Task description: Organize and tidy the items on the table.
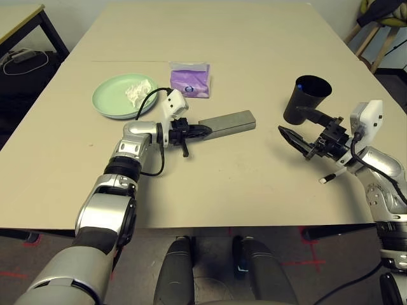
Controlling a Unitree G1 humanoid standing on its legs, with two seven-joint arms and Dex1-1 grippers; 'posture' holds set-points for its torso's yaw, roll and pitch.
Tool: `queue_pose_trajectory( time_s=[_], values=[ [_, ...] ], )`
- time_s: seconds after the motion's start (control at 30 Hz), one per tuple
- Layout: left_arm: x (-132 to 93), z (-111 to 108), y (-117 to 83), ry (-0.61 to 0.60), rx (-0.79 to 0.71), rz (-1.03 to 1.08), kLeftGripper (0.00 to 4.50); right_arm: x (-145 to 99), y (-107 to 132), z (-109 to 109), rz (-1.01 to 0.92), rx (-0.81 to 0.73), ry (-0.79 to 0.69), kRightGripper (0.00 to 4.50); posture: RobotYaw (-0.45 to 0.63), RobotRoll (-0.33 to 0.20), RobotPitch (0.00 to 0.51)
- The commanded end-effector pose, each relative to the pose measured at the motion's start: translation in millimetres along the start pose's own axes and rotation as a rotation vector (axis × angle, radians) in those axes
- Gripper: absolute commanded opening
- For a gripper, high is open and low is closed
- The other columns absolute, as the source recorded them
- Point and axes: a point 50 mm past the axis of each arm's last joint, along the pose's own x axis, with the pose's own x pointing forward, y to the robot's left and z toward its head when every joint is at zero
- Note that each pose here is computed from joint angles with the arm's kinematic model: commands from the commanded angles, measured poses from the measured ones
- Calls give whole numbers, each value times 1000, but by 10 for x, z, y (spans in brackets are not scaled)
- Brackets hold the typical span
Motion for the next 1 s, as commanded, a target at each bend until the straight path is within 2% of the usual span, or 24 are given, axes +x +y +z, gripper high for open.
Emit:
queue_pose_trajectory(
  time_s=[0.03, 0.2, 0.3, 0.47, 0.63, 0.83, 1.0],
  values=[
    [-16, 140, -78, -92, 17, -79, 37, 34, -35, 11, 35, 10, 17, 4500, 104, 0, 148],
    [-94, 183, -226, -90, 44, -135, 37, 129, -22, 75, 179, -2, 75, 4500, 122, 0, 135],
    [-126, 121, -316, -71, 43, -148, 628, 149, -17, 103, 301, -45, 153, 4500, 130, 0, 126],
    [-134, 101, -439, -85, 81, -197, 2554, 106, -93, 144, 455, -154, 333, 4500, 135, 0, 118],
    [-98, 144, -479, -86, 68, -227, 4479, -48, -232, 218, 646, -303, 601, 4500, 140, 0, 114],
    [-71, 173, -519, -94, 64, -235, 4479, -211, -379, 220, 771, -519, 851, 4500, 133, 0, 111],
    [-143, 139, -554, -91, 57, -216, 4479, -404, -483, 233, 883, -620, 1044, 4500, 122, 0, 106]
  ],
)
